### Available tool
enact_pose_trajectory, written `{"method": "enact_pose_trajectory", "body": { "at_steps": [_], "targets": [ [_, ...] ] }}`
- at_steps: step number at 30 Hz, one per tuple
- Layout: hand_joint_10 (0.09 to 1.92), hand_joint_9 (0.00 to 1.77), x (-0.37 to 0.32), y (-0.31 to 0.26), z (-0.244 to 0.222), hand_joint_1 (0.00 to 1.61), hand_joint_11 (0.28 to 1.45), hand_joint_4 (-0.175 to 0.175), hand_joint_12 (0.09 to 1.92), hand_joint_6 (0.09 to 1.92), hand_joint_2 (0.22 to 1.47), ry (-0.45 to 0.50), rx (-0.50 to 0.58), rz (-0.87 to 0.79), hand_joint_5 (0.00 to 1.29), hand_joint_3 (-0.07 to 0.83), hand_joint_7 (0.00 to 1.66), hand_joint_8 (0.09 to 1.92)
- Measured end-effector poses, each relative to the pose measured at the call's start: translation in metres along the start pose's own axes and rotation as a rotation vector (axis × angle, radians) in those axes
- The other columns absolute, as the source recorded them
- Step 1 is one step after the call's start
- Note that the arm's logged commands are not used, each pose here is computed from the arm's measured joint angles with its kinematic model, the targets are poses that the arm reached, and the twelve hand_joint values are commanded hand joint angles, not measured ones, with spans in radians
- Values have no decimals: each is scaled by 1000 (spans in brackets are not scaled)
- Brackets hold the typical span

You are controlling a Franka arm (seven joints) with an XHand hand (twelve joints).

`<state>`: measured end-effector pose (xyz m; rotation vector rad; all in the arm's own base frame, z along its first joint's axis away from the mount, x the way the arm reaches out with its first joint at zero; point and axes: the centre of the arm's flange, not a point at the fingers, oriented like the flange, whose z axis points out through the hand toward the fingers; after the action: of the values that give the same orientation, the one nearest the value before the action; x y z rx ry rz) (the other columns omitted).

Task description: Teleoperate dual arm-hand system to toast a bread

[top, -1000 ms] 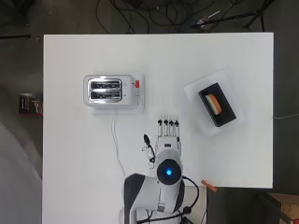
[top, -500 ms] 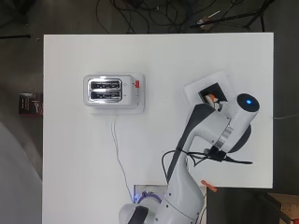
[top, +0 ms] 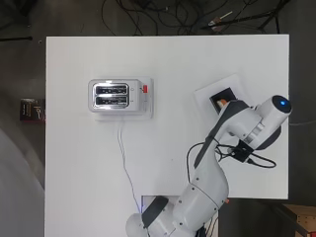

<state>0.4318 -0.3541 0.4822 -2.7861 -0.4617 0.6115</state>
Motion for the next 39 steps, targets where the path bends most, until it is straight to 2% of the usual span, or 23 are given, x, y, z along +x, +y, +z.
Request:
{"method": "enact_pose_trajectory", "body": {
  "at_steps": [3,4,6,10,14,17,22,26,30,35,39],
  "targets": [
    [87,858,2,-3,-24,131,632,-39,87,87,1044,45,-57,35,497,-5,643,87],
    [87,836,3,-5,-26,166,606,-34,87,87,1016,51,-65,41,501,-15,632,87],
    [87,790,11,-6,-13,220,556,-25,87,87,955,44,-48,48,508,-15,604,87],
    [87,718,41,-20,27,223,496,-13,87,87,890,6,22,-29,508,-21,560,87],
    [87,635,66,-41,35,174,500,39,87,87,870,-24,19,-79,416,-14,462,87],
    [87,620,70,-46,37,167,524,55,87,87,885,-38,15,-124,389,-4,442,87],
    [87,627,50,-47,27,175,532,54,87,87,917,-1,-24,-101,392,10,455,87],
    [87,634,39,-32,14,148,533,51,87,87,928,-8,-53,-59,407,10,471,87],
    [87,629,44,-6,29,76,508,50,87,87,916,-51,-35,-44,427,1,482,87],
    [87,613,62,18,43,61,489,43,87,87,917,-105,-5,-107,399,2,474,87],
    [87,619,69,20,48,223,461,40,87,87,985,-97,8,-181,433,10,508,87]
  ]
}}
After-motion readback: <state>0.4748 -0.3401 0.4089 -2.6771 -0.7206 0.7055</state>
